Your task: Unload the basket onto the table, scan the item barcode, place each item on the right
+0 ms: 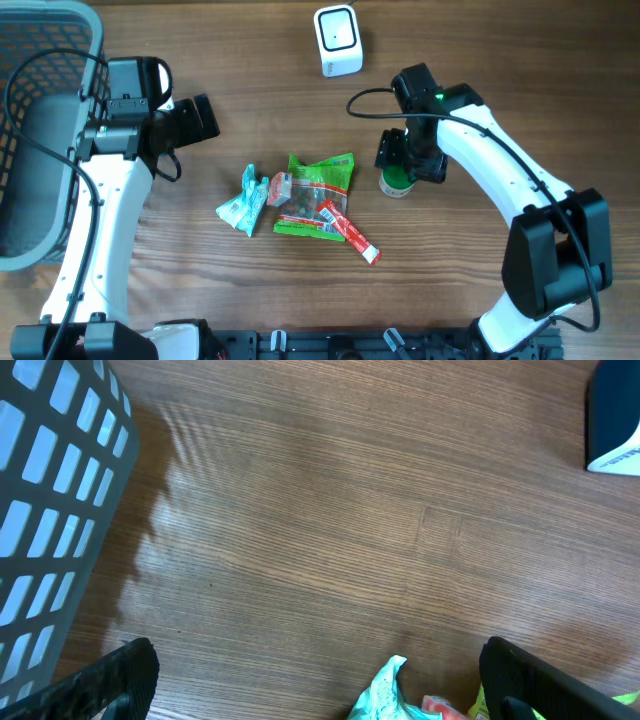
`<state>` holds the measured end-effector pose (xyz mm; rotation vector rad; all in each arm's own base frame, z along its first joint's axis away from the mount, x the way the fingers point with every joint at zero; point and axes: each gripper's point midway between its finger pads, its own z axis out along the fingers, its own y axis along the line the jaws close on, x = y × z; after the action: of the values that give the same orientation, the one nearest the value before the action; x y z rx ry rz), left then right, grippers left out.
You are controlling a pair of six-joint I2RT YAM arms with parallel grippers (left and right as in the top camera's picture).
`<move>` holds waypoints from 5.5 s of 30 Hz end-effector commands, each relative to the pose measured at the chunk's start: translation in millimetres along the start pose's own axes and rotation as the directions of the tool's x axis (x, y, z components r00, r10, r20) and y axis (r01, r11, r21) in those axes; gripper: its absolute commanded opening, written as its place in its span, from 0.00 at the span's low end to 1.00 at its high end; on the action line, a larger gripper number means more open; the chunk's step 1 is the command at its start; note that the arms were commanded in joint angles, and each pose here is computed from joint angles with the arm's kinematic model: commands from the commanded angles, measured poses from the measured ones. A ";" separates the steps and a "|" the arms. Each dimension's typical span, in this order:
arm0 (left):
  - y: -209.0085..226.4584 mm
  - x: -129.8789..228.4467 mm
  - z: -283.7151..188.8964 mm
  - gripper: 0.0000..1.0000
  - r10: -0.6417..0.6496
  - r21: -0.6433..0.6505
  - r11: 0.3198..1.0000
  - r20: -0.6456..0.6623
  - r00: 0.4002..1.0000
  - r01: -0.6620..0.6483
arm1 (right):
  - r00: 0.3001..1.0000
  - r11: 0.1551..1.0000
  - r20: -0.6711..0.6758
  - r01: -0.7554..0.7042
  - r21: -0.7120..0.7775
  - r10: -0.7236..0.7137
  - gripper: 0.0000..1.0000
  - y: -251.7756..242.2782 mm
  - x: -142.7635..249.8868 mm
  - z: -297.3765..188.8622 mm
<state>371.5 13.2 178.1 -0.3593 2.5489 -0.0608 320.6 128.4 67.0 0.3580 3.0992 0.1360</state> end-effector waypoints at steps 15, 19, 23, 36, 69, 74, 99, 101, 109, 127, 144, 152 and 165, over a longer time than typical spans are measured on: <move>0.3 -8.8 -6.4 1.00 0.012 -0.001 1.000 0.029 1.000 -0.012 | 0.856 0.855 0.022 0.514 0.069 -0.516 0.73 -5.8 -11.4 5.6; 0.3 -8.8 -6.4 1.00 0.012 -0.001 1.000 0.029 1.000 -0.012 | 0.906 0.906 0.043 0.419 0.062 -0.422 0.77 -2.5 -15.2 -0.2; 0.3 -8.8 -6.4 1.00 0.012 -0.001 1.000 0.029 1.000 -0.012 | 0.964 0.961 0.004 0.267 0.070 -0.267 0.80 -9.4 -4.8 0.4; 0.3 -8.8 -6.4 1.00 0.012 -0.001 1.000 0.029 1.000 -0.012 | 0.910 0.910 -0.003 0.414 0.033 -0.414 0.69 -3.1 -3.3 0.9; 0.3 -8.8 -6.4 1.00 0.012 -0.001 1.000 0.029 1.000 -0.012 | 0.950 0.949 0.059 0.311 -0.055 -0.308 0.97 11.3 -6.4 21.9; 0.3 -8.8 -6.4 1.00 0.012 -0.001 1.000 0.029 1.000 -0.012 | 0.950 0.950 0.048 0.309 -0.047 -0.307 0.96 8.9 -4.4 22.2; 0.3 -8.8 -6.4 1.00 0.012 -0.001 1.000 0.029 1.000 -0.012 | 0.945 0.948 0.076 0.318 0.013 -0.318 0.80 -6.7 -3.8 47.6; 0.3 -8.8 -6.4 1.00 0.012 -0.001 1.000 0.029 1.000 -0.012 | 0.944 0.948 0.084 0.317 0.028 -0.318 0.80 -8.7 -6.2 47.4; 0.3 -8.8 -6.4 1.00 0.012 -0.001 1.000 0.029 1.000 -0.012 | 0.932 0.940 0.120 0.341 0.025 -0.342 0.77 -4.0 -14.2 46.5; 0.3 -8.8 -6.4 1.00 0.012 -0.001 1.000 0.029 1.000 -0.012 | 0.932 0.940 0.124 0.340 0.025 -0.340 0.60 -5.3 -13.3 50.7; 0.3 -8.8 -6.4 1.00 0.012 -0.001 1.000 0.029 1.000 -0.012 | 0.932 0.939 0.119 0.342 0.027 -0.343 0.73 -6.0 -12.3 50.9; 0.3 -8.8 -6.4 1.00 0.012 -0.001 1.000 0.029 1.000 -0.012 | 0.927 0.935 0.123 0.355 0.027 -0.355 0.75 -5.4 -13.0 50.8; 0.3 -8.8 -6.4 1.00 0.012 -0.001 1.000 0.029 1.000 -0.012 | 0.922 0.930 0.121 0.367 0.021 -0.367 0.77 -4.3 -12.3 50.9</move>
<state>371.6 13.2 178.2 -0.3593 2.5485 -0.0608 337.3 125.7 21.2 -0.1874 2.9611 0.1089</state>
